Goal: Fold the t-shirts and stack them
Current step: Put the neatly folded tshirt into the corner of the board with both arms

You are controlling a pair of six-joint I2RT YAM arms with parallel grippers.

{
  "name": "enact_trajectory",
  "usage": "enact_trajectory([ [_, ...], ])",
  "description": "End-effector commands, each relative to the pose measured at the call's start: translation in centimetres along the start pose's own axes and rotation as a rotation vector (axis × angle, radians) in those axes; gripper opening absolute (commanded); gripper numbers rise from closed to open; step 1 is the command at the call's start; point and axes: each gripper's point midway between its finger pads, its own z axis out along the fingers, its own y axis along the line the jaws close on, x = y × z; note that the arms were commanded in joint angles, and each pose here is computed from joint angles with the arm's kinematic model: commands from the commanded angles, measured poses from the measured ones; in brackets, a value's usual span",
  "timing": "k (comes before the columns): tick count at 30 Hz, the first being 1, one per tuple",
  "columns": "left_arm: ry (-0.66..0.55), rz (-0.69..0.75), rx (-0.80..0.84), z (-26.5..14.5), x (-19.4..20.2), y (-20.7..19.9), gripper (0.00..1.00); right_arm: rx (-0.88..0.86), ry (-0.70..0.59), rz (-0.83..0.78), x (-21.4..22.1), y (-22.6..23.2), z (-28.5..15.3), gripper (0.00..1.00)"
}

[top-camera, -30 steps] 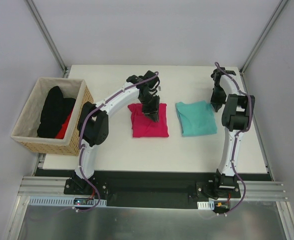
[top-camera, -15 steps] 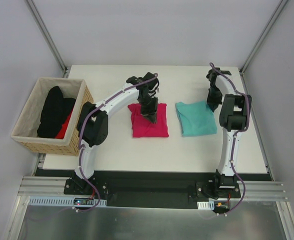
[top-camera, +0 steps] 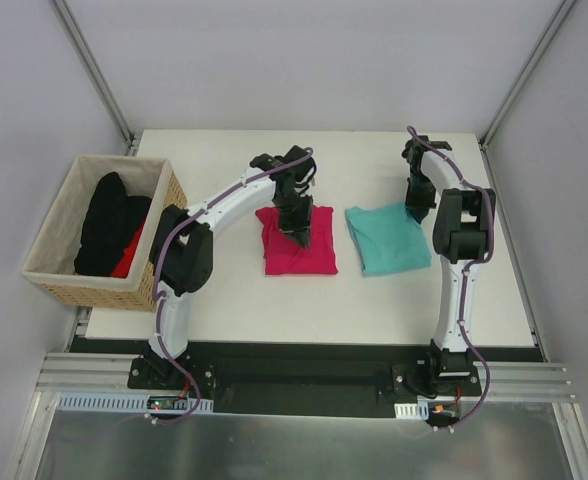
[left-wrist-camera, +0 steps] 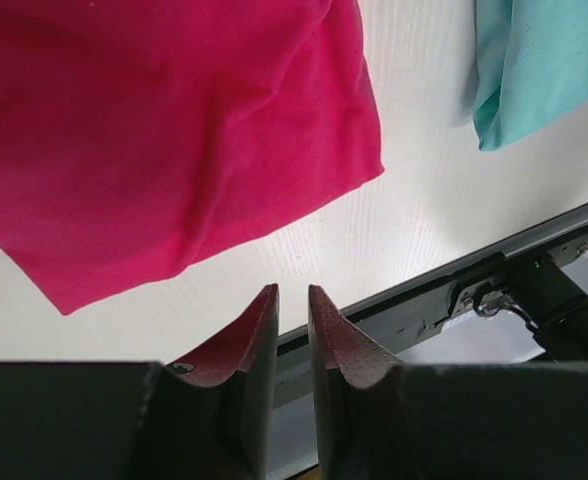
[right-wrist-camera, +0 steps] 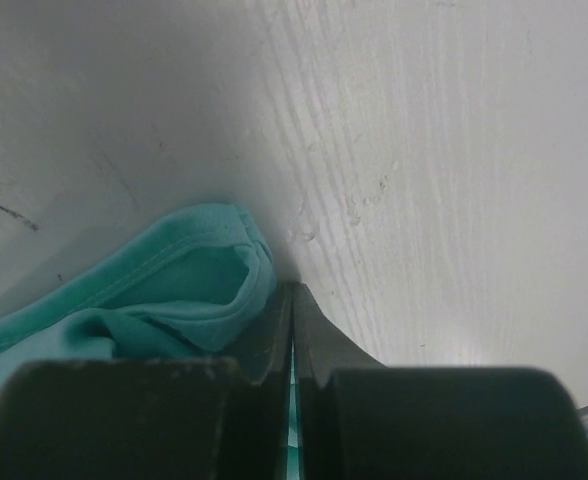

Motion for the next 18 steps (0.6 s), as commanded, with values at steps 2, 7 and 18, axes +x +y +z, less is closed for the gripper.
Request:
enact_trajectory([
  [2,-0.047,-0.013,-0.003,-2.4,0.2,0.0,0.17,-0.047,-0.012,-0.008,0.7,1.8,-1.8,0.01],
  [7,-0.054,-0.013,-0.004,-2.6,0.1,-0.1,0.17,-0.050,-0.018,-0.027,0.9,2.8,-2.2,0.01],
  [18,-0.056,-0.004,-0.015,-2.8,0.4,0.3,0.17,0.169,-0.051,0.054,1.0,-3.2,-3.9,0.14],
])
